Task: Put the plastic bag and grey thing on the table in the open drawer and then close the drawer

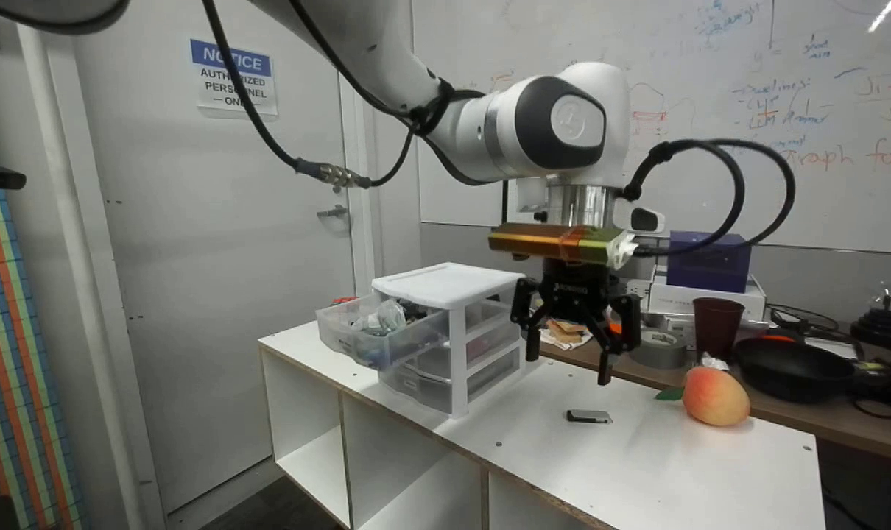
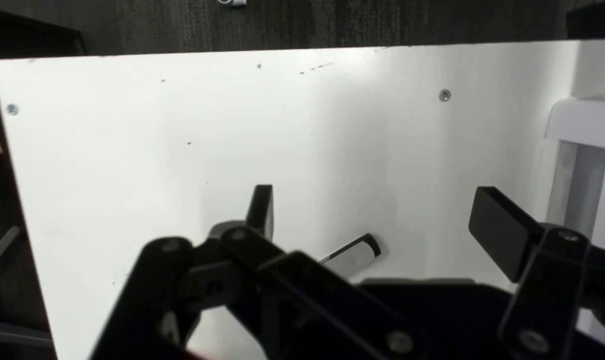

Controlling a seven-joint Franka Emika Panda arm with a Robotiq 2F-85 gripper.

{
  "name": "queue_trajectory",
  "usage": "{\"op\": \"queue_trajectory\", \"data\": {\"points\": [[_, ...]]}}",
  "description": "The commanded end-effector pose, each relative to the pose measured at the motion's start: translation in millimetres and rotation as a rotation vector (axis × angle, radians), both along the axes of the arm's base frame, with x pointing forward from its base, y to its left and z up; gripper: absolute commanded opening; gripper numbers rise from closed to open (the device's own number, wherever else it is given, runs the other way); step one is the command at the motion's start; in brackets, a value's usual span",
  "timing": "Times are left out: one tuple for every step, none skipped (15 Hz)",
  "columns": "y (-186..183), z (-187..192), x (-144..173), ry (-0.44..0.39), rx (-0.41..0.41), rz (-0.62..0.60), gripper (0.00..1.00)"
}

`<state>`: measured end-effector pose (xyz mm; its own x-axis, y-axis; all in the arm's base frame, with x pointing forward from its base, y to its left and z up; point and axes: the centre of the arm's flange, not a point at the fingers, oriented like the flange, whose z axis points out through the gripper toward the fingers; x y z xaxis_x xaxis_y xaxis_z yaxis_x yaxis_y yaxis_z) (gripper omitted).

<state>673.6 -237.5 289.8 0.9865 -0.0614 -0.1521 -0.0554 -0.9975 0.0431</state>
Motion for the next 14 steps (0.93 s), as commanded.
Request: {"op": "queue_trajectory", "data": {"points": [[-4, -46, 39, -0.062, 0.027, -0.188, 1.00], [-6, -59, 46, -0.071, 0.037, -0.239, 1.00], [-7, -68, 52, -0.084, 0.041, -0.289, 1.00], [-8, -72, 57, -0.098, 0.046, -0.338, 1.00], [-9, -75, 61, -0.118, 0.049, -0.383, 1.00], [-10, -74, 64, -0.138, 0.054, -0.427, 1.00], [-11, -73, 68, -0.163, 0.056, -0.469, 1.00], [-12, -71, 71, -0.188, 0.056, -0.511, 1.00], [-12, -69, 74, -0.214, 0.055, -0.553, 1.00], [-13, -67, 77, -0.242, 0.049, -0.596, 1.00], [-14, -67, 80, -0.263, 0.039, -0.643, 1.00], [-15, -68, 82, -0.275, 0.030, -0.693, 1.00], [-16, -71, 83, -0.279, 0.016, -0.744, 1.00], [-16, -75, 84, -0.273, -0.002, -0.777, 1.00]]}}
